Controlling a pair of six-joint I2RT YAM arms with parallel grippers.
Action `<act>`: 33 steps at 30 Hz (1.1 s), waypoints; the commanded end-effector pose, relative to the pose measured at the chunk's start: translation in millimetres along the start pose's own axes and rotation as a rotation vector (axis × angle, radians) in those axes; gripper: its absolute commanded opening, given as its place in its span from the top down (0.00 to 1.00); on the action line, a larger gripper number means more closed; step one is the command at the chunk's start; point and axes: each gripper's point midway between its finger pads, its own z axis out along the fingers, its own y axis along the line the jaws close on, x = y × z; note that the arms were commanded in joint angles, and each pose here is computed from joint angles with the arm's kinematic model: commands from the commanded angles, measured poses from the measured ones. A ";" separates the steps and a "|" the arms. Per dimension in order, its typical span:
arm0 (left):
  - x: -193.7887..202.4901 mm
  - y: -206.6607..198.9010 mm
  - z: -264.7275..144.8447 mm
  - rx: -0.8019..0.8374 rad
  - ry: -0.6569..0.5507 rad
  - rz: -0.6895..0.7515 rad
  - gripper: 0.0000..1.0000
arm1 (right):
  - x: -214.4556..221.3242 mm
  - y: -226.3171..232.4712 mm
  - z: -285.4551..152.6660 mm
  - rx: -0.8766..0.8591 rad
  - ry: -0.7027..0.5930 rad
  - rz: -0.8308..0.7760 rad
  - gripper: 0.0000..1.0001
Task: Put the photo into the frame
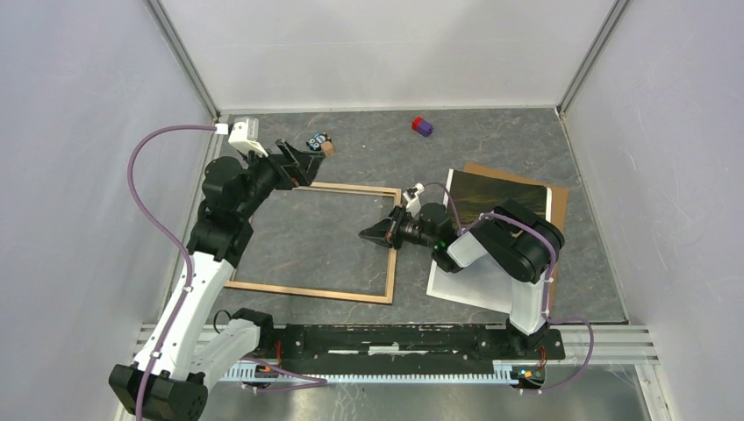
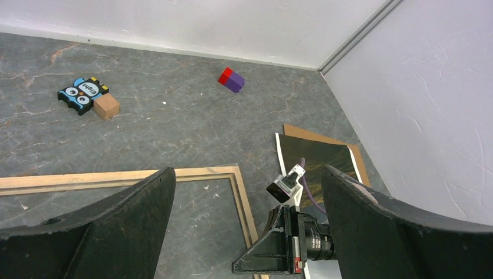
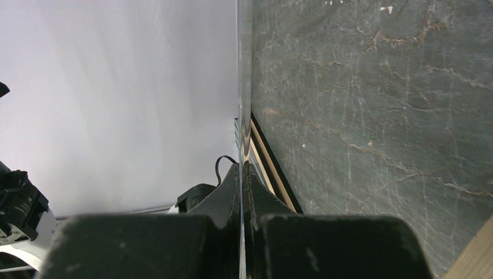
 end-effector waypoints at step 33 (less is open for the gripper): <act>-5.5 -7.4 2.8 0.039 -0.023 -0.027 0.00 | -9.6 14.8 -21.8 -0.056 -0.026 -0.074 1.00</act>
